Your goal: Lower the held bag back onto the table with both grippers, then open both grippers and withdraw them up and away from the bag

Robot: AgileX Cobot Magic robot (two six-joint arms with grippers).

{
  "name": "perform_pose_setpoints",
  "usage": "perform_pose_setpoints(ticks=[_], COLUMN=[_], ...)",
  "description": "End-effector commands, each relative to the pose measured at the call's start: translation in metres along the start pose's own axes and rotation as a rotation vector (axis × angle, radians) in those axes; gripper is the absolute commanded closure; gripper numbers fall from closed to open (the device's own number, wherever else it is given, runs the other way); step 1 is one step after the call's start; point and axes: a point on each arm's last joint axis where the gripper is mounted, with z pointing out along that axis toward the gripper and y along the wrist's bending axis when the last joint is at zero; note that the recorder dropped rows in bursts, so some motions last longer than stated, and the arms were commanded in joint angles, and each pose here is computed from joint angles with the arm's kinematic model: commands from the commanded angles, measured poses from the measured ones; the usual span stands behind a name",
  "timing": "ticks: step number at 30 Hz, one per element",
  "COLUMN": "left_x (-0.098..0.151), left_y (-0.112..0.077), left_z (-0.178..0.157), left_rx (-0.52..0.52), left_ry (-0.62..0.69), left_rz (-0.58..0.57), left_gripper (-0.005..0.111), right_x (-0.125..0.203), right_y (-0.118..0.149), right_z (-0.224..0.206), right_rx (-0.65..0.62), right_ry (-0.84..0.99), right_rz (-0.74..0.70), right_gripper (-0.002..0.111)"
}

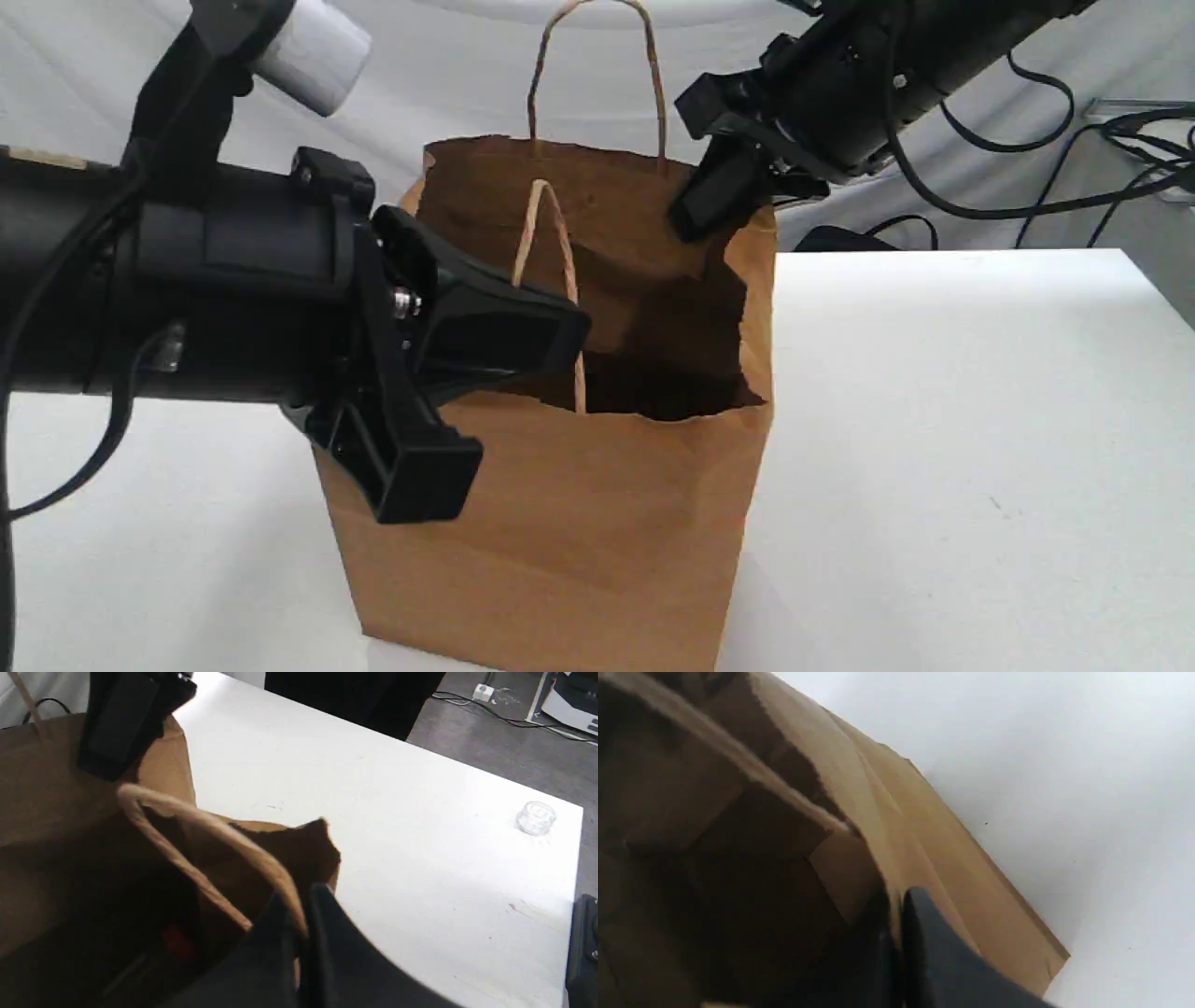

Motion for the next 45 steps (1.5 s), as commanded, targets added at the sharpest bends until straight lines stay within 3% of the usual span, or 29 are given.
perform_pose_setpoints(ticks=[1,5,13,22,40,45], left_x=[-0.002,-0.002,-0.004,-0.011,-0.024,-0.021], left_y=[0.000,0.001,0.004,0.003,-0.024,-0.033], left_z=[0.000,0.000,-0.001,-0.010,-0.094,-0.105], left_rx=[-0.020,-0.027,-0.065,-0.091,-0.246,-0.220], left_ry=[-0.025,-0.028,-0.052,-0.067,-0.179,-0.170], left_rz=[-0.024,-0.026,-0.082,-0.030,0.045,0.039], left_gripper=[0.107,0.099,0.051,0.050,0.053,0.054], right_x=[-0.001,0.000,0.000,0.000,0.000,0.000], right_y=[-0.001,-0.002,-0.002,-0.002,-0.002,-0.002], right_z=[0.004,0.005,0.005,0.005,0.005,0.005], right_rx=[-0.004,-0.005,-0.003,-0.002,-0.002,-0.002], right_ry=[0.008,0.012,0.013,0.013,0.013,0.013], right_rz=[0.004,0.006,0.008,0.008,0.008,0.004], right_gripper=[0.108,0.108,0.108,0.108,0.108,0.108])
